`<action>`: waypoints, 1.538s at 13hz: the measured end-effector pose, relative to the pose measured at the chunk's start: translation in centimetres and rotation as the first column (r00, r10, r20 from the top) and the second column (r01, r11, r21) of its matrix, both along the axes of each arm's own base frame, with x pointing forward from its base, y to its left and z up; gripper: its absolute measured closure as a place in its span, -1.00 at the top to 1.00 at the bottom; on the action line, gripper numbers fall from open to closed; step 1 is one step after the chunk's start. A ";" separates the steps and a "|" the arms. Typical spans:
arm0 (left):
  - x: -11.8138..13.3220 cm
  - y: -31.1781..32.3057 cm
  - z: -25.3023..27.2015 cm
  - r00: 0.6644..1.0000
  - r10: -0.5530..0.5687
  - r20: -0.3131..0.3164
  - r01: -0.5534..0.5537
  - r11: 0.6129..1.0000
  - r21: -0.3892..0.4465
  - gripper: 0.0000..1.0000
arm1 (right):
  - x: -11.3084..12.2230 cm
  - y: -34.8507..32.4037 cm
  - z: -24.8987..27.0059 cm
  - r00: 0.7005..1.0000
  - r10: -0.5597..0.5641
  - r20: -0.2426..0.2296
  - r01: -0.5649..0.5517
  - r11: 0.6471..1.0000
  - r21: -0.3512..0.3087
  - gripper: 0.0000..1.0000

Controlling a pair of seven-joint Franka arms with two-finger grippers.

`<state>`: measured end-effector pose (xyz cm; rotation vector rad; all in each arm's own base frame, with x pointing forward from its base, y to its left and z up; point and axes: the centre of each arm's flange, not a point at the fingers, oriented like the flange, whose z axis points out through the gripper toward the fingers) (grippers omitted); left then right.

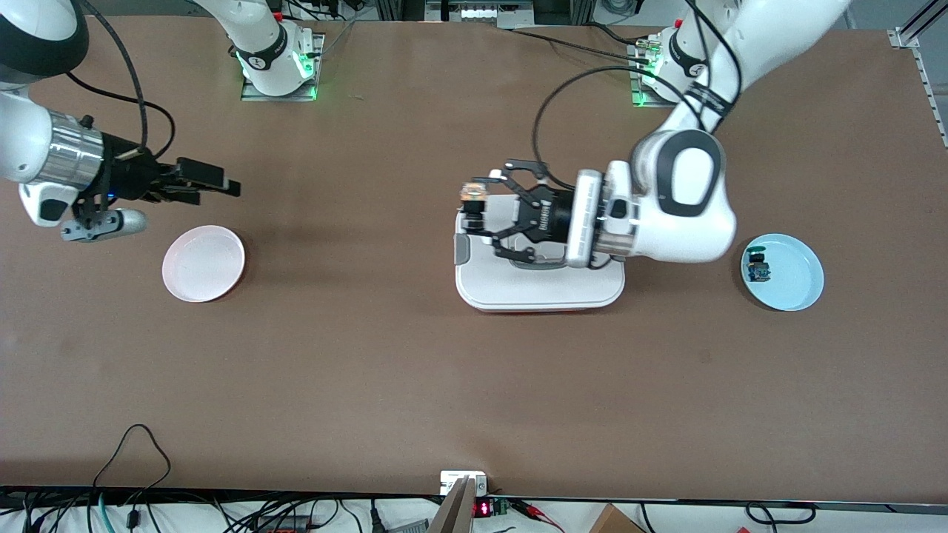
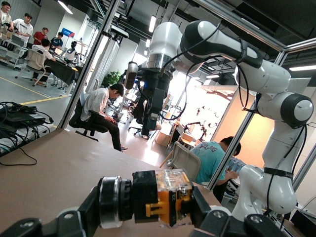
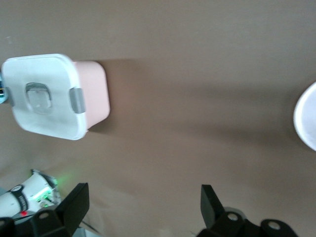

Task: Transfer orange switch to right arm and place
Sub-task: 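Carry the switch with the left gripper while the right gripper approaches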

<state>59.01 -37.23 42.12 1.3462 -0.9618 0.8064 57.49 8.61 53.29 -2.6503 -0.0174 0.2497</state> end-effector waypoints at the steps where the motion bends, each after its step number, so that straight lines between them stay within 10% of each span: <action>1: -0.4 -1.8 0.5 0.999 0.018 0.035 -0.018 1.000 0.010 0.48 | 0.2 0.8 -0.4 1.000 -0.008 -0.017 0.009 0.998 0.059 1.00; 5: -1.2 -4.6 1.0 0.996 0.074 0.055 -0.074 0.997 -0.013 0.48 | 1.5 2.9 -2.2 0.992 -0.057 -0.113 0.090 0.944 0.316 1.00; 9: -3.7 -9.1 1.1 0.991 0.129 0.019 -0.129 0.992 -0.012 0.48 | 2.6 4.3 -4.5 0.965 -0.097 -0.243 0.218 0.810 0.544 1.00; 15: -3.6 -9.6 1.7 0.988 0.151 0.030 -0.151 0.988 -0.006 0.48 | 2.7 5.6 -8.2 0.906 -0.117 -0.406 0.386 0.618 0.685 1.00; 20: -4.1 -10.3 1.5 0.986 0.164 0.011 -0.164 0.986 -0.004 0.48 | 1.8 9.4 -8.5 0.894 -0.067 -0.444 0.399 0.571 0.717 1.00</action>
